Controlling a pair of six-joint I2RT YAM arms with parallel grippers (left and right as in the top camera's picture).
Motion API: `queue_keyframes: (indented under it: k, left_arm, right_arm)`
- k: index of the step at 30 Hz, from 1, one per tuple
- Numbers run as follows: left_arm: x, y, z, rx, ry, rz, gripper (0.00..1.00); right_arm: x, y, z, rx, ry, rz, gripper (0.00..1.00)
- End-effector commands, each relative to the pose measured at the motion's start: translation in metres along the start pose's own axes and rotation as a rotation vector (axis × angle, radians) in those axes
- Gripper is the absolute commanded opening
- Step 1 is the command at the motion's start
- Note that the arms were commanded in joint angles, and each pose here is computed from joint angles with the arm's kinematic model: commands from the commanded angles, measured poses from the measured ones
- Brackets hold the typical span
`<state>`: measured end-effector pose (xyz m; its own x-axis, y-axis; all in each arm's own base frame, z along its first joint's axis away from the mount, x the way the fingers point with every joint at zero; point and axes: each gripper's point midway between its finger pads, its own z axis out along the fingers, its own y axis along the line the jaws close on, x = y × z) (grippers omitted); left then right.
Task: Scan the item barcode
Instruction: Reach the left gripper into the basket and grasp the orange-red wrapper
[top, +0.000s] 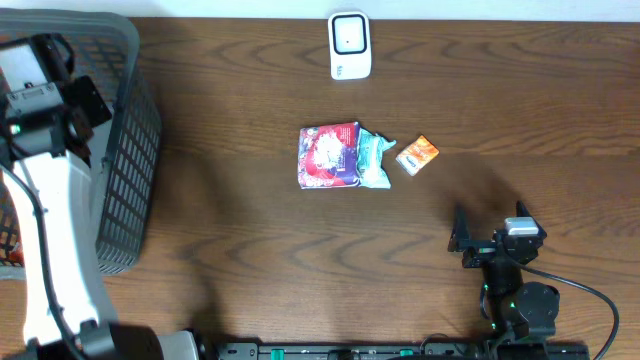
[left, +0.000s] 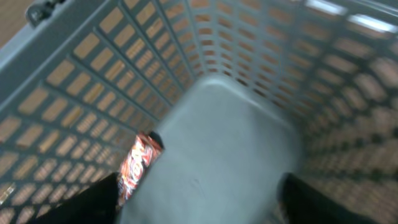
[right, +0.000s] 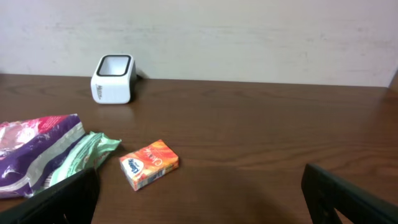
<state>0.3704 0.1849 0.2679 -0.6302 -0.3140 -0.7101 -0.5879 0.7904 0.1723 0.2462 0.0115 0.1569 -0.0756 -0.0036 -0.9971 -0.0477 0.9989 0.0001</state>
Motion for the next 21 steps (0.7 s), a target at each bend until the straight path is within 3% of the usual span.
queue_keyframes:
  k: [1,11,15,21]
  left_arm:
    - [0.008,0.023,0.031,-0.068,0.049,0.006,0.98]
    - [0.040,0.076,0.078,-0.138,0.196,-0.069,0.98]
    - [0.056,0.058,0.099,0.022,0.257,0.121,0.98]
    - [0.087,0.055,0.130,0.047,0.365,0.280,0.98]
  right_arm:
    - [0.001,0.002,0.000,-0.008,0.002,0.013,0.99]
    - [0.001,0.002,0.000,-0.008,0.002,0.013,0.99]
    - [0.001,0.002,0.000,-0.008,0.002,0.013,0.99]
    - [0.001,0.002,0.000,-0.008,0.002,0.013,0.99]
